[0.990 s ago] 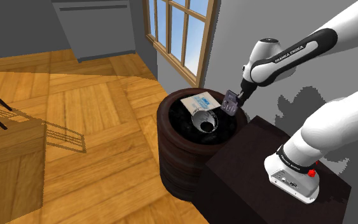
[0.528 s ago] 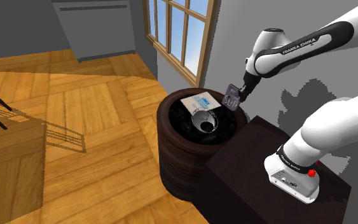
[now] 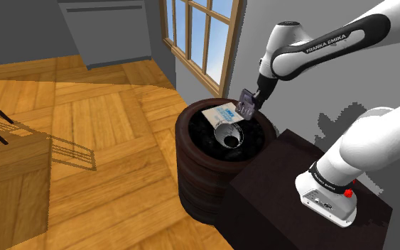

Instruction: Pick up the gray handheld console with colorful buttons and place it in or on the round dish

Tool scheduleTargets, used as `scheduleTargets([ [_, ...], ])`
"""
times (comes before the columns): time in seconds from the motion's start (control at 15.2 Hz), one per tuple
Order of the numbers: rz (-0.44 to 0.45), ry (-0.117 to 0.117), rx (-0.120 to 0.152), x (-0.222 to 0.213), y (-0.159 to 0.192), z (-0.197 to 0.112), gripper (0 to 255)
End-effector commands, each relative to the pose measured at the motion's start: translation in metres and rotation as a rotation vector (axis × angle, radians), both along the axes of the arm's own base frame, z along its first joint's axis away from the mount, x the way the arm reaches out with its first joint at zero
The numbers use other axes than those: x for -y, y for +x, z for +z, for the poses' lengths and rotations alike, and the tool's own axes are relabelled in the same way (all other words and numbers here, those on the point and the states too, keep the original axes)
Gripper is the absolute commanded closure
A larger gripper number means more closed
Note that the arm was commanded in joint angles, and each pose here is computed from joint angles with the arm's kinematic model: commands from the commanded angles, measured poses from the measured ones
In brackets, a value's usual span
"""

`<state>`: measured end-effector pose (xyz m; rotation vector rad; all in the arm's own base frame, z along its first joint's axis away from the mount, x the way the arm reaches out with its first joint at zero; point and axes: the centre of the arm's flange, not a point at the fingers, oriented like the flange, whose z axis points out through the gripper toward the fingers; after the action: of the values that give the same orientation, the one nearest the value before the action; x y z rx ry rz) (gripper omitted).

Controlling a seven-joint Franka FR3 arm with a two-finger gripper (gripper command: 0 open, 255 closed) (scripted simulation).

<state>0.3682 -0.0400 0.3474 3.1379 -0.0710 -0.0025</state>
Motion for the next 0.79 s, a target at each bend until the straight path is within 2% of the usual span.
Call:
scheduleTargets([
  [0.0,-0.001,0.001,-0.001,-0.023,0.012,0.005,255],
  [0.33,-0.001,0.001,-0.001,-0.072,0.044,0.019,255],
  [0.73,-0.001,0.001,-0.001,-0.072,0.044,-0.012,255],
])
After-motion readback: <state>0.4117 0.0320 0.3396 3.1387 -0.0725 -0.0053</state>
